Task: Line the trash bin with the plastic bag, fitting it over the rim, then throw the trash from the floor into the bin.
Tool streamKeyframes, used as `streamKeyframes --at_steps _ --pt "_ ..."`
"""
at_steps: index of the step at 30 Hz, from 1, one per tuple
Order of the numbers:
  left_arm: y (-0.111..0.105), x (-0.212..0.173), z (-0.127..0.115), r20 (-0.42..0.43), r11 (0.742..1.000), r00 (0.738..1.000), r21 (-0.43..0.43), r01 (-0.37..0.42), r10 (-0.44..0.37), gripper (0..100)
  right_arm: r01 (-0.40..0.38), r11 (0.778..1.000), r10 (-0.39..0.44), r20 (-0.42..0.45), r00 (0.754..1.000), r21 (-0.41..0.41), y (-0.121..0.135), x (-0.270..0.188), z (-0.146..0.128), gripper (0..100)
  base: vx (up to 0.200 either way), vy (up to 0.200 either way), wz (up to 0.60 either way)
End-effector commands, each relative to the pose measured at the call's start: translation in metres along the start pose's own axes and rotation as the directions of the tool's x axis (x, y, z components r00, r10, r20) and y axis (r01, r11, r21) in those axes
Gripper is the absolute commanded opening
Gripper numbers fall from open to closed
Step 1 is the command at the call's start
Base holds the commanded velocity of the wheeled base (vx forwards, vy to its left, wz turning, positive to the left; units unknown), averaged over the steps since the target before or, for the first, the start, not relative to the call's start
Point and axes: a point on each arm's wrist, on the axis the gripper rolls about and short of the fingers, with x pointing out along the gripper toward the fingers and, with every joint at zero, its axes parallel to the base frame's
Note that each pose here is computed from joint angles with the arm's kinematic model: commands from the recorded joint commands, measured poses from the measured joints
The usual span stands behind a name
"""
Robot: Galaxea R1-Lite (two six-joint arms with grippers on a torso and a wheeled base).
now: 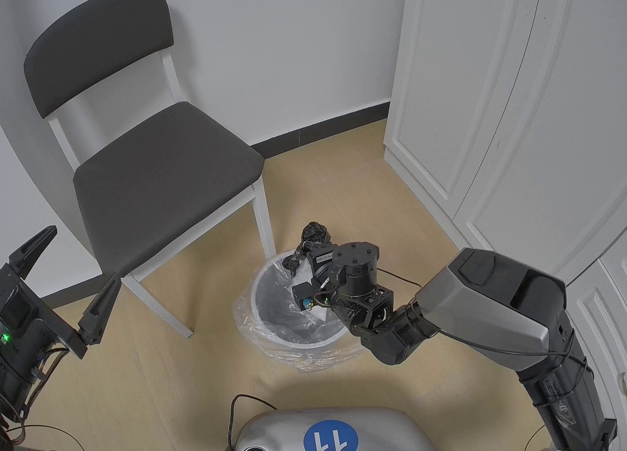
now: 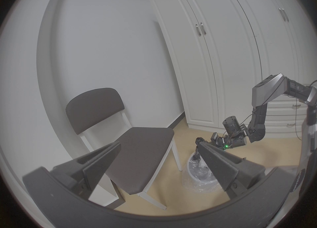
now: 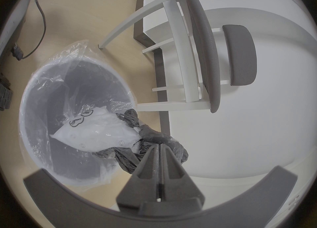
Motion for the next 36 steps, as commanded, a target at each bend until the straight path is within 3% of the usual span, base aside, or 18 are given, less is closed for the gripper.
streamKeyframes --at_steps 1,9,23,31,36 --pt "0.000 0.000 0.000 -0.001 1.000 1.000 0.000 0.000 0.000 100 -0.017 1.000 0.017 0.012 1.000 -0.008 0.016 -0.002 0.006 0 0.000 0.000 0.00" --pt "0.000 0.000 0.000 0.001 1.000 1.000 0.000 0.000 0.000 100 -0.084 0.996 0.084 0.055 0.995 0.006 0.031 -0.026 0.020 0 0.000 0.000 0.00" --pt "0.001 0.000 0.001 0.010 1.000 1.000 -0.003 -0.005 0.005 100 -0.145 0.989 0.146 0.069 0.987 -0.013 0.043 -0.039 0.020 0 0.000 0.000 0.00" --pt "0.001 0.000 0.002 0.011 1.000 1.000 -0.005 -0.007 0.007 100 -0.166 0.986 0.166 0.004 0.986 -0.011 0.056 -0.035 0.012 0 0.000 0.000 0.00" --pt "0.001 0.001 0.002 0.012 1.000 1.000 -0.005 -0.009 0.009 100 -0.140 0.990 0.140 -0.010 0.990 0.004 0.056 -0.021 0.010 0 0.000 0.000 0.00"
